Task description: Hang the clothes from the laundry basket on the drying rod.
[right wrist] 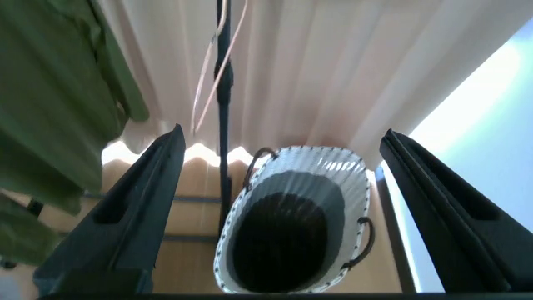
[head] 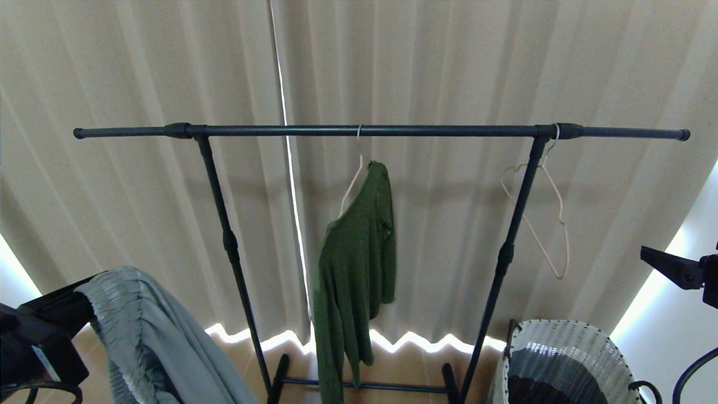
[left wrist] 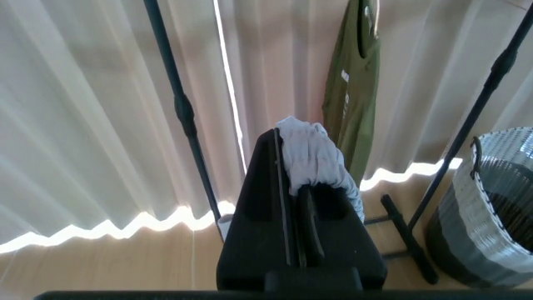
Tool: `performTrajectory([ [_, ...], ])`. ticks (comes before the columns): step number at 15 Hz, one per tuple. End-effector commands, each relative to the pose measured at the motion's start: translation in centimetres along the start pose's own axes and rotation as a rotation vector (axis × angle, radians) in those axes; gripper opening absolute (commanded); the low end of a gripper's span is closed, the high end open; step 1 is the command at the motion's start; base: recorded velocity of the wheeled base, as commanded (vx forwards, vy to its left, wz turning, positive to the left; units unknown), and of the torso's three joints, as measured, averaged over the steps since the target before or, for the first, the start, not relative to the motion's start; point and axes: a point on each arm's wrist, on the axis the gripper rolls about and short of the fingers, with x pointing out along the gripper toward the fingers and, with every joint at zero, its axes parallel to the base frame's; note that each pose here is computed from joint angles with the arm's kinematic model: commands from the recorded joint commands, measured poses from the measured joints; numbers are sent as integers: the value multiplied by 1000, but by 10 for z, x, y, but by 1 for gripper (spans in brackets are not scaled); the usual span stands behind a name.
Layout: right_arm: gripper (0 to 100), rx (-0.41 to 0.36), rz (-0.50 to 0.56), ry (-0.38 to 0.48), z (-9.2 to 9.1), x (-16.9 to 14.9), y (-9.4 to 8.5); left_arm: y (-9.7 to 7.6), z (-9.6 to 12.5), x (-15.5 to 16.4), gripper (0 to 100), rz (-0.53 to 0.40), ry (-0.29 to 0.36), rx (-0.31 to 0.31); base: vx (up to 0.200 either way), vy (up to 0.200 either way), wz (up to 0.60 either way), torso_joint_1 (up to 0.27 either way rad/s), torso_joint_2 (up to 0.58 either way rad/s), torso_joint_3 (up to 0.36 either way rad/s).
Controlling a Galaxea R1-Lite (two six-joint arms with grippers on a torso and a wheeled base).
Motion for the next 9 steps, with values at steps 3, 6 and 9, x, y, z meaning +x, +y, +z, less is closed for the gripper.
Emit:
performTrajectory([
  [3,100,-15,31,15,0,4,5,0,0,1,0,-2,4,2,200,0,0,1,-6,4],
  [6,100,-34,71,32,-1,10,14,0,0,0,0,-2,2,5,200,0,0,6,2,1],
  [9,100,-43,93,85,-2,25,21,0,0,0,0,-2,1,4,0,0,0,0,0,0],
])
